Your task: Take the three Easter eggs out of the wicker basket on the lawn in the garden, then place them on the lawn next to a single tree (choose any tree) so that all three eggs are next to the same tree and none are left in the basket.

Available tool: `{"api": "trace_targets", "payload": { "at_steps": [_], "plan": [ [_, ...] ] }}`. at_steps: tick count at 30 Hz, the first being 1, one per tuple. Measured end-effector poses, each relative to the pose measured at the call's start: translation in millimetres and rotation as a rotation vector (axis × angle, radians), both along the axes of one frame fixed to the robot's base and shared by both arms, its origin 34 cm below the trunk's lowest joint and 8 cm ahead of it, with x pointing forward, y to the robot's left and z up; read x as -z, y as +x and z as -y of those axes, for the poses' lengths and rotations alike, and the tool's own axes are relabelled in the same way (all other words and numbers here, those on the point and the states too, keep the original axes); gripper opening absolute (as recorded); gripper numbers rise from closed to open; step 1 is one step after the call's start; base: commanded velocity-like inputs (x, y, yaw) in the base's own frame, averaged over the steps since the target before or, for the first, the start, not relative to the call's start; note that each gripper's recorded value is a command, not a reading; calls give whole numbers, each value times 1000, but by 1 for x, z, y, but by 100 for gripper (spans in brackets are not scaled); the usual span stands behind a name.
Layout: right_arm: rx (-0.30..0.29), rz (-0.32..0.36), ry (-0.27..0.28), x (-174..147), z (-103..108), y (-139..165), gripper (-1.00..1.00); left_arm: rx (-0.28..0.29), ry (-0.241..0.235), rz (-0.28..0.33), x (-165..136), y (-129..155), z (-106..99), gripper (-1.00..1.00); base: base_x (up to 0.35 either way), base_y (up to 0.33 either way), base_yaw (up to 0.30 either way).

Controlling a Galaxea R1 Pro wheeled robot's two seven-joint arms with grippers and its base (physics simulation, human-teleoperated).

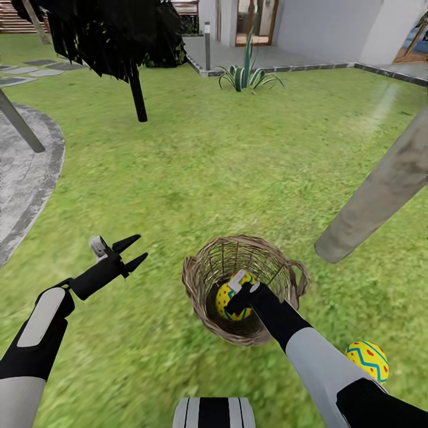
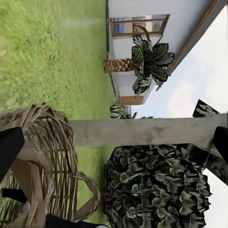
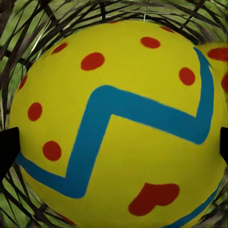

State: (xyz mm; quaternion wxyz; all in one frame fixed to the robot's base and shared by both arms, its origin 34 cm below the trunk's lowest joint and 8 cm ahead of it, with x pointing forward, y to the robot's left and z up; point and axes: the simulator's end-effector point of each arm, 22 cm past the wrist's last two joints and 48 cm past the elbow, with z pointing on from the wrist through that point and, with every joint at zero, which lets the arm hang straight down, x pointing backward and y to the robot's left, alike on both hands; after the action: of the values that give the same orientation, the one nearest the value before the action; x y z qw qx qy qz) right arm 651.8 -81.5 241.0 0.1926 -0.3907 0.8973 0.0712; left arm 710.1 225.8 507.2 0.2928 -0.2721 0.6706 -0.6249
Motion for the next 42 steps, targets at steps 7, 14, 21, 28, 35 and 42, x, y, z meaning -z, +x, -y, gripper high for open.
{"api": "trace_targets", "payload": {
  "at_steps": [7,14,21,28,35,42],
  "plan": [
    [0,29,-1,-17,0,7,-100,0,0,28,-18,0,0,100,0,0,0],
    [-1,56,-1,-34,0,14,-100,1,0,55,-37,-1,0,100,0,0,0],
    [-1,56,-1,-50,0,19,-100,1,0,56,-53,3,0,100,0,0,0],
    [10,52,0,-64,7,23,-100,0,1,56,-69,8,-1,100,0,0,0],
    [7,50,-9,-79,8,26,-100,0,-1,51,-82,12,0,100,0,0,0],
    [10,37,-15,-93,9,28,-100,0,0,51,-98,15,0,100,0,0,0]
  ]
}}
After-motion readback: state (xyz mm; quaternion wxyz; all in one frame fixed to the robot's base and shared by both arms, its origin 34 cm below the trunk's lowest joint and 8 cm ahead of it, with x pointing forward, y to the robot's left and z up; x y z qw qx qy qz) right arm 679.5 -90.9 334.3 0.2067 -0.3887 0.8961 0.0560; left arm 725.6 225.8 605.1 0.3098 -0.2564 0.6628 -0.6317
